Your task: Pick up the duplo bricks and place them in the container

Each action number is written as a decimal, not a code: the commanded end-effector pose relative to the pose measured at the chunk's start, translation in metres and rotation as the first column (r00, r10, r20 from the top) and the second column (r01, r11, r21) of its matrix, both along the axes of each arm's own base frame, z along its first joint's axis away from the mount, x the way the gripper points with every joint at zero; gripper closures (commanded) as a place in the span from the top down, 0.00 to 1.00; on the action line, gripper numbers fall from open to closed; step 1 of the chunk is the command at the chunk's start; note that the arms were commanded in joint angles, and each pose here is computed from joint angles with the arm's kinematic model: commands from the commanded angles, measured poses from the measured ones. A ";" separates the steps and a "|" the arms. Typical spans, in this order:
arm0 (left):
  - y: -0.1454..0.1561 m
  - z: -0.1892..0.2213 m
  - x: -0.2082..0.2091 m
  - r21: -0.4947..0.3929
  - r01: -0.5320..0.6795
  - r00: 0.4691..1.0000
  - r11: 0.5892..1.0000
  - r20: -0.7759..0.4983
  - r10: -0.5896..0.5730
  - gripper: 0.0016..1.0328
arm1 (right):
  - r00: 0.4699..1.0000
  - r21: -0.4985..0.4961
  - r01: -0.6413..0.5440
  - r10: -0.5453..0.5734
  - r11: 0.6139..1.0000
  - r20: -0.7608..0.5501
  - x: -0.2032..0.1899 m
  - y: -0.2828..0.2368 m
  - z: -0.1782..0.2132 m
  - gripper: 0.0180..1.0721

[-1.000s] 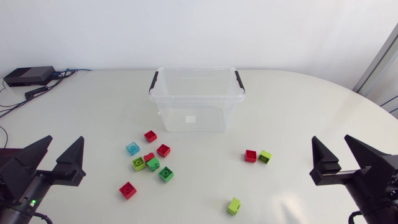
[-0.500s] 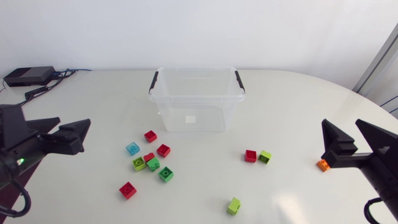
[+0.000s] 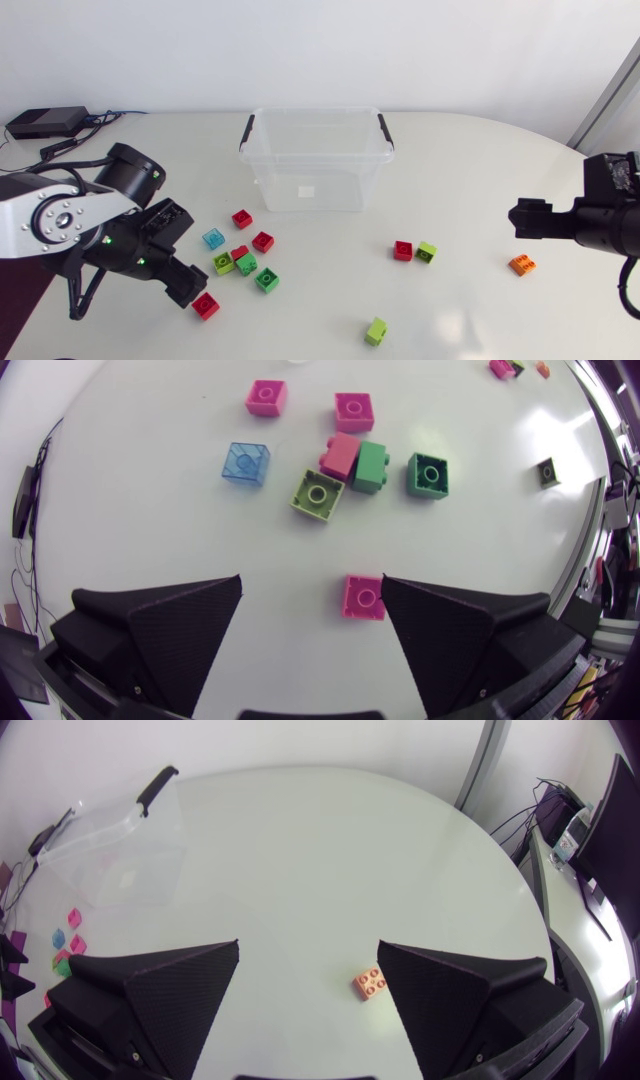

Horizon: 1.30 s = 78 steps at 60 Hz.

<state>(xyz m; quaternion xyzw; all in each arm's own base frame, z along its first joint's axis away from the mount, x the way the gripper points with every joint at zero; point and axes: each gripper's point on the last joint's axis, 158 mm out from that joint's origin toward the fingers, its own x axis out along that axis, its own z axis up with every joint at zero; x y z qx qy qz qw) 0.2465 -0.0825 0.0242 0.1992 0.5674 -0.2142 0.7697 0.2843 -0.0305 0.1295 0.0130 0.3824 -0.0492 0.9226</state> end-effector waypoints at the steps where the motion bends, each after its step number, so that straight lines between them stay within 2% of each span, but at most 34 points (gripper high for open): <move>1: -0.004 -0.007 -0.006 0.018 0.066 0.997 0.998 -0.035 -0.065 0.93 | 0.998 -0.033 -0.040 0.039 0.999 -0.058 0.001 -0.002 -0.001 0.95; 2: -0.005 -0.013 -0.009 0.026 0.083 0.995 0.996 -0.062 -0.081 0.92 | 0.994 -0.027 -0.044 0.041 0.999 -0.105 -0.001 -0.001 -0.007 0.95; 11: -0.009 -0.040 -0.030 0.052 0.159 0.975 0.986 -0.164 -0.148 0.88 | 0.983 -0.012 -0.046 0.043 0.999 -0.181 -0.007 0.000 -0.023 0.95; 21: -0.014 -0.058 -0.036 0.055 0.193 0.964 0.980 -0.197 -0.178 0.78 | 0.968 0.003 -0.027 0.027 1.000 -0.250 -0.015 -0.005 -0.031 0.95; 23: -0.014 -0.065 -0.037 0.060 0.195 0.959 0.979 -0.221 -0.178 0.70 | 0.964 0.004 -0.029 0.029 1.000 -0.266 -0.019 -0.005 -0.036 0.95; 25: -0.013 -0.067 -0.038 0.062 0.194 0.957 0.979 -0.229 -0.176 0.66 | 0.962 0.008 -0.026 0.027 1.000 -0.273 -0.020 -0.005 -0.038 0.95; 27: -0.016 -0.072 -0.038 0.046 0.191 0.954 0.980 -0.243 -0.175 0.52 | 0.956 0.014 -0.020 0.023 1.000 -0.291 -0.023 -0.005 -0.041 0.95; 31: -0.018 -0.077 -0.039 0.012 0.180 0.947 0.984 -0.274 -0.170 0.34 | 0.952 0.022 -0.017 0.023 1.000 -0.307 -0.027 -0.004 -0.044 0.95; 35: -0.020 -0.085 -0.039 -0.022 0.173 0.938 0.985 -0.302 -0.172 0.28 | 0.952 0.064 -0.008 0.027 0.998 -0.305 -0.031 -0.003 -0.046 0.95; 45: -0.021 -0.082 -0.037 -0.034 0.173 0.937 0.984 -0.301 -0.175 0.26 | 0.921 0.091 0.028 0.010 0.995 -0.388 -0.045 -0.007 -0.064 0.92; 50: -0.026 -0.066 -0.036 -0.069 0.186 0.945 0.980 -0.259 -0.197 0.25 | 0.913 0.080 0.060 -0.022 0.995 -0.408 -0.048 -0.015 -0.071 0.90; 55: -0.035 -0.030 -0.022 -0.139 0.192 0.967 0.971 -0.141 -0.212 0.25 | 0.867 0.037 0.128 -0.094 0.991 -0.490 -0.049 -0.037 -0.096 0.89; 60: -0.042 -0.002 -0.013 -0.187 0.204 0.974 0.961 -0.056 -0.218 0.26 | 0.842 0.032 0.170 -0.129 0.985 -0.524 -0.047 -0.048 -0.107 0.89; 66: -0.049 0.039 0.008 -0.228 0.222 0.974 0.948 0.085 -0.208 0.26 | 0.853 0.021 0.171 -0.138 0.985 -0.503 -0.034 -0.055 -0.114 0.89; 68: -0.049 0.041 0.009 -0.228 0.224 0.974 0.947 0.094 -0.208 0.26 | 0.859 0.015 0.154 -0.126 0.988 -0.496 -0.031 -0.056 -0.116 0.89; 72: -0.057 0.074 0.033 -0.260 0.237 0.959 0.936 0.218 -0.183 0.26 | 0.887 -0.009 0.008 -0.011 1.000 -0.461 -0.017 -0.056 -0.121 0.89; 74: -0.061 0.086 0.041 -0.276 0.246 0.951 0.929 0.255 -0.176 0.26 | 0.875 -0.077 -0.186 0.129 0.980 -0.466 -0.011 -0.058 -0.121 0.89; 78: -0.068 0.104 0.054 -0.309 0.258 0.937 0.915 0.311 -0.160 0.26 | 0.838 -0.066 -0.235 0.168 0.970 -0.519 -0.007 -0.065 -0.126 0.89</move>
